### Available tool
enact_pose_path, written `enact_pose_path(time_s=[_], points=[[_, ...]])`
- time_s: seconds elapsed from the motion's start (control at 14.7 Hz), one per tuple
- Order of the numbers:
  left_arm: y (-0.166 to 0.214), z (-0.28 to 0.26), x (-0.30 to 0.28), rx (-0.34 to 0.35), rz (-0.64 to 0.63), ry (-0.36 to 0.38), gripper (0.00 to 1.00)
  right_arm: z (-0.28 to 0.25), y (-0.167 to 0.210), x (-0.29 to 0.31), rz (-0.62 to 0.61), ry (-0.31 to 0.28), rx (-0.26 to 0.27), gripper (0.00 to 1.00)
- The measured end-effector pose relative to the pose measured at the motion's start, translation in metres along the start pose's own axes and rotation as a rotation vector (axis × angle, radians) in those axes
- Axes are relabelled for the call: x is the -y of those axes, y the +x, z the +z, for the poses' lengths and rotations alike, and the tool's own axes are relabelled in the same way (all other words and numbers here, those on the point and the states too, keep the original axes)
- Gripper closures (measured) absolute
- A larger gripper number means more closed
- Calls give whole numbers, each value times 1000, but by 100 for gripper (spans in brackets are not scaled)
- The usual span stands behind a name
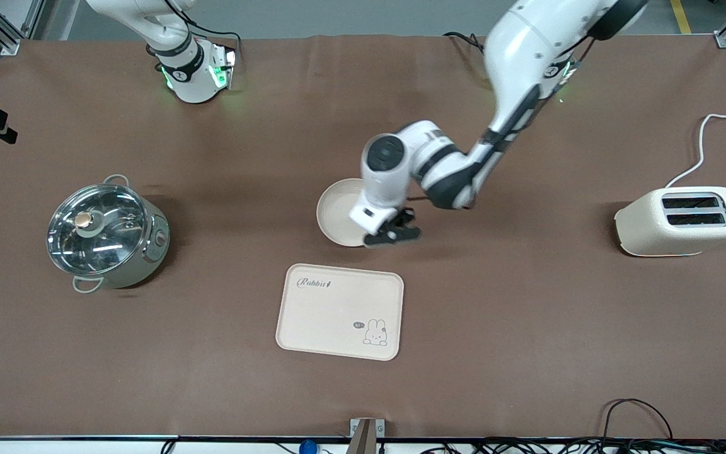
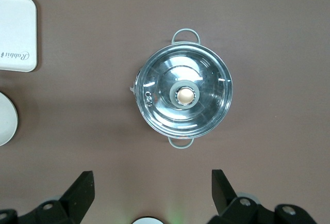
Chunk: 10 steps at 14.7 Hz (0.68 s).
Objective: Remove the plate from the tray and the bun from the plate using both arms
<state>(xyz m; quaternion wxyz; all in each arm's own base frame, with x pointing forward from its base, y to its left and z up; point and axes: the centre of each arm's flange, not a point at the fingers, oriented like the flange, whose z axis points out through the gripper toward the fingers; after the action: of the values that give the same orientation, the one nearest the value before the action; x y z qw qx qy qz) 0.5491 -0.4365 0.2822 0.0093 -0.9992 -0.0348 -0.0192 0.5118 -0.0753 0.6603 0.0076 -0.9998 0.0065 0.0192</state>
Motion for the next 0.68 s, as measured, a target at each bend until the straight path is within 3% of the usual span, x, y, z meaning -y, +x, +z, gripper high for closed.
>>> enact_pose_path(time_s=[0.14, 0.34, 0.54, 0.68], points=[[52, -12, 67, 1, 63, 2, 89, 0, 0, -2, 4, 6, -1, 0], [99, 11, 159, 19, 144, -2, 91, 0, 0, -2, 4, 9, -1, 0], [117, 54, 225, 11, 193, -45, 90, 0, 0, 1, -1, 12, -1, 0], [117, 77, 240, 16, 200, -64, 78, 0, 0, 2, -2, 13, -1, 0]])
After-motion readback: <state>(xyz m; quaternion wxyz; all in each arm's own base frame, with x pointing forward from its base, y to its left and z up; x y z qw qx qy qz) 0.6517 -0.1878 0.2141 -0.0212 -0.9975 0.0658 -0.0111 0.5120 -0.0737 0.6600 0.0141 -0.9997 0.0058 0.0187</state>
